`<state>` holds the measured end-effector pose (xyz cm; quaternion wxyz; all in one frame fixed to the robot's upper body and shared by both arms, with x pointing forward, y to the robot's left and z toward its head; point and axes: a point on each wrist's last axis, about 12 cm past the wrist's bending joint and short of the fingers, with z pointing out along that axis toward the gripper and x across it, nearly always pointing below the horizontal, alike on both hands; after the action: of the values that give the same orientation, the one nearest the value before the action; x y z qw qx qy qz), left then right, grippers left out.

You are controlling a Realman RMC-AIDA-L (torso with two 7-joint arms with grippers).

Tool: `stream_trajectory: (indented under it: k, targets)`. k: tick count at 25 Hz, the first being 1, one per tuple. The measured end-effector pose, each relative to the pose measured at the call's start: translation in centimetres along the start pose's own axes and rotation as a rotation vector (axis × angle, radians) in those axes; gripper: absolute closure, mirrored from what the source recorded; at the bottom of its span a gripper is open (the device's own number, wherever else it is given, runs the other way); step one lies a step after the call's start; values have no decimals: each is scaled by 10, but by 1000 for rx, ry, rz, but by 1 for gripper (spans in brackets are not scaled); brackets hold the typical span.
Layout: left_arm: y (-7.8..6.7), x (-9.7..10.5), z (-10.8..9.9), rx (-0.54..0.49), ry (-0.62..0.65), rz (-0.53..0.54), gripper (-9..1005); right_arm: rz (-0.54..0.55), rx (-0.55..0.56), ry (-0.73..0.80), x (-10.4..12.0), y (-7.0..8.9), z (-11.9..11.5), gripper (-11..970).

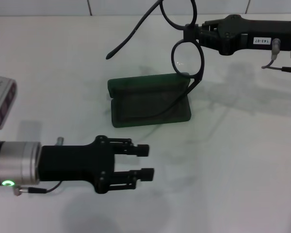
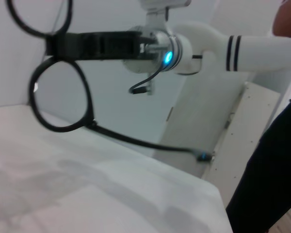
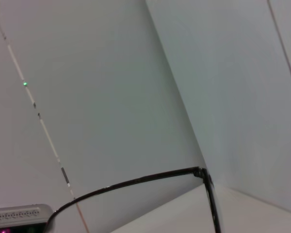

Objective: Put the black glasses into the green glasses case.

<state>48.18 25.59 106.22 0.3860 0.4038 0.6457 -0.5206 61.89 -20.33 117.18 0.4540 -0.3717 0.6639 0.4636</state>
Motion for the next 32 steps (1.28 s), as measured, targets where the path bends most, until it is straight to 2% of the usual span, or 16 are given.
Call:
stream_trajectory:
  k: [1,12,23,32]
  targets:
    - [1,-1,3,7,-4,2,378,-11,-2,-8,1,1,0,890]
    - [5,-12,25,79,-12,71,580,-17,-31,-58,10,5,-7,890]
    - [6,-20,27,92,-57,99,998,-10,-81,-70,19,14,-16,890]
    - [4,-27,28,129,-85,113,996,-4,-91,-68,22,16,-16,890]
